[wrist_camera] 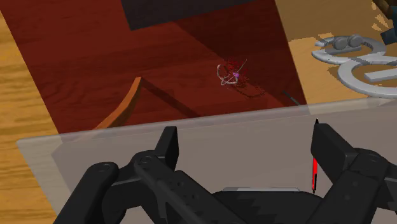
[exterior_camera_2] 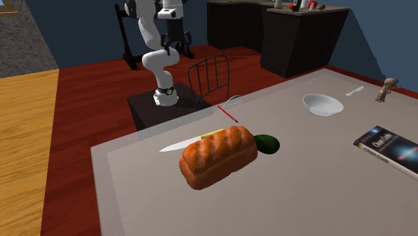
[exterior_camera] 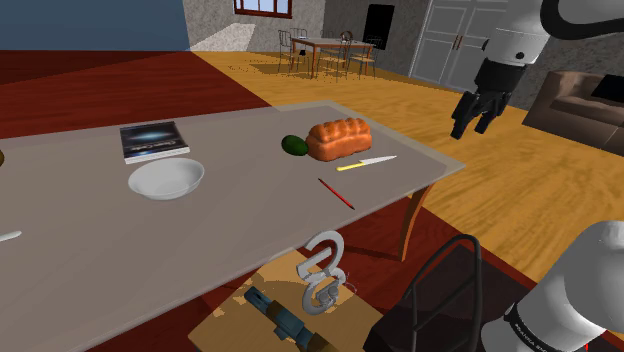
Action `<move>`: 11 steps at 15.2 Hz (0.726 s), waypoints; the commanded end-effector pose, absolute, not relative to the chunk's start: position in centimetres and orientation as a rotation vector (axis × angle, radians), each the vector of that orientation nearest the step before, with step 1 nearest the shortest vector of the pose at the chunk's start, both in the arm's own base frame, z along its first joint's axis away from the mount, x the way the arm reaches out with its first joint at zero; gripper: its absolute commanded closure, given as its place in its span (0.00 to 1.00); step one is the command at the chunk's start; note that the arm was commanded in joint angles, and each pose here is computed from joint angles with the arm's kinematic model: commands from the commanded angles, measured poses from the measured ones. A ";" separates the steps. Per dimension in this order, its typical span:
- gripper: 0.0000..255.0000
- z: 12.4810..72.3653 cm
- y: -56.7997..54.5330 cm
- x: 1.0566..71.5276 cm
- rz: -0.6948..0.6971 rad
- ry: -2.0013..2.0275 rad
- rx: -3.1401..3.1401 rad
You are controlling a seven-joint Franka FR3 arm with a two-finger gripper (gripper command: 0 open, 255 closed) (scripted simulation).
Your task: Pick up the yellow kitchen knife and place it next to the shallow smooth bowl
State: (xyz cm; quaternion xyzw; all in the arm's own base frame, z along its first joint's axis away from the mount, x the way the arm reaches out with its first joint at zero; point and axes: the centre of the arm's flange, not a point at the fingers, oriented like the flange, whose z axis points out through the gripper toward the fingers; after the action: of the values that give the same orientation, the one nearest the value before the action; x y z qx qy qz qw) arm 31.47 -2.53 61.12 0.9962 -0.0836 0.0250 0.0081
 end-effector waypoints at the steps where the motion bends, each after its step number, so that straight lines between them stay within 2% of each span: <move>1: 0.00 61.1 -2.5 31.5 0.078 -0.261 3.113; 11: 0.00 54.5 -1.4 43.3 0.024 -0.780 3.038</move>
State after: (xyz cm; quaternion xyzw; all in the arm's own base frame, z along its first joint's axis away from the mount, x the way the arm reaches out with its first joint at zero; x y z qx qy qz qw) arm 41.90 -1.24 55.11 0.9730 -0.2306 0.0089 0.0034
